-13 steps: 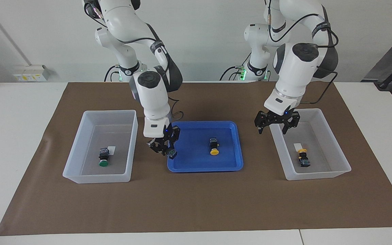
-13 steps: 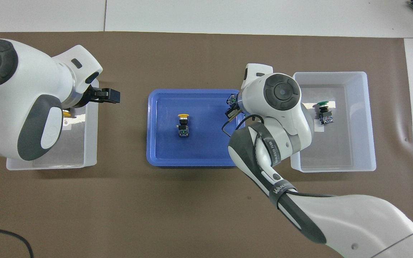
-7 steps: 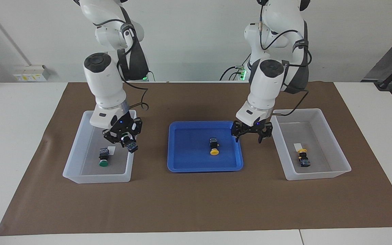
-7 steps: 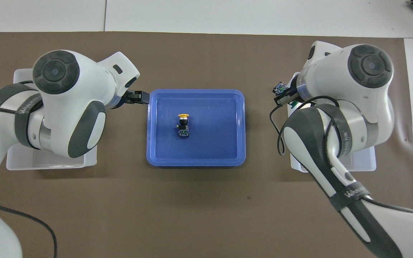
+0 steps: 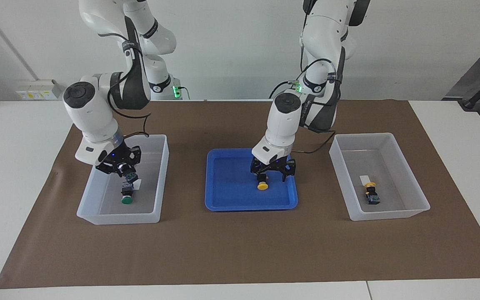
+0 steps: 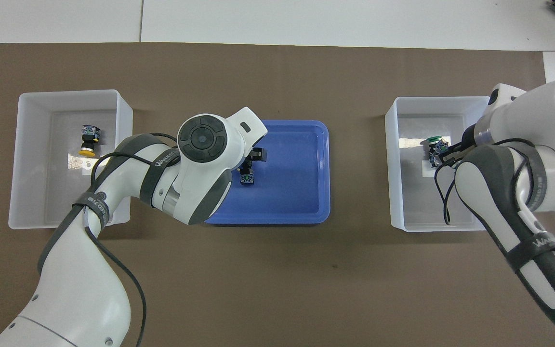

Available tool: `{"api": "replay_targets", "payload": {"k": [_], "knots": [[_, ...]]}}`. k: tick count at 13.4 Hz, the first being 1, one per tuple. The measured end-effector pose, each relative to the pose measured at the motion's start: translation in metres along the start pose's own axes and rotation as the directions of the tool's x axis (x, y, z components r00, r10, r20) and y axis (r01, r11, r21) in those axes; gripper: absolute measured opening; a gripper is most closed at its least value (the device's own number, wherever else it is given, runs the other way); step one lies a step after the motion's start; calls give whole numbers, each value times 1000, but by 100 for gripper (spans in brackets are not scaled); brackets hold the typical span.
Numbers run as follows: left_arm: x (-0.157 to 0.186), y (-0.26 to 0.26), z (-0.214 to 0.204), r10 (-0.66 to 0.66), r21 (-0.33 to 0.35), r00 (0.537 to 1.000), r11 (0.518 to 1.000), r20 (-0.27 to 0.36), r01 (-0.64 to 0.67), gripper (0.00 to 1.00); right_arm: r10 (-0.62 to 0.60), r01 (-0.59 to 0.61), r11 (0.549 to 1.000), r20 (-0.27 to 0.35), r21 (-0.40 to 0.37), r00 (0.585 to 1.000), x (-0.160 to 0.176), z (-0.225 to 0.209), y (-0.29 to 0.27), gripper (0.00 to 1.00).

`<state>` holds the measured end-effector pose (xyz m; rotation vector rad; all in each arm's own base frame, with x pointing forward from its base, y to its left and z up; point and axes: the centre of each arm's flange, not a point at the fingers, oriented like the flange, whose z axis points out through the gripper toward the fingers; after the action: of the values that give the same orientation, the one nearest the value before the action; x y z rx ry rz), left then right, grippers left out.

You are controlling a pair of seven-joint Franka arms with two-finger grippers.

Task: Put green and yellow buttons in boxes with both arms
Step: 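Grasp the last yellow button with the left gripper while the right gripper releases, then carry the yellow button into its box while the right gripper withdraws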

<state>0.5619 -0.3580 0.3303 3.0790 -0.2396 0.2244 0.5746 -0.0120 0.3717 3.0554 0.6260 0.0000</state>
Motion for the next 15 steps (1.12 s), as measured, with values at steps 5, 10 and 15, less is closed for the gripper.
{"api": "replay_targets", "payload": {"k": [5, 10, 15], "knots": [[-12, -3, 20, 4, 8, 1000, 1000, 20, -4, 74, 15, -15, 1000, -21, 25, 1000, -22, 44, -17, 43], [-10, -5, 18, 37, 37, 999, 999, -2, -37, 33, 44, -43, 999, -54, 22, 998, -18, 40, -16, 85], [16, -31, -37, -6, 29, 995, 1000, -95, 8, 33, 274, -273, 962, -119, 23, 954, 4, -23, -6, 100]]}}
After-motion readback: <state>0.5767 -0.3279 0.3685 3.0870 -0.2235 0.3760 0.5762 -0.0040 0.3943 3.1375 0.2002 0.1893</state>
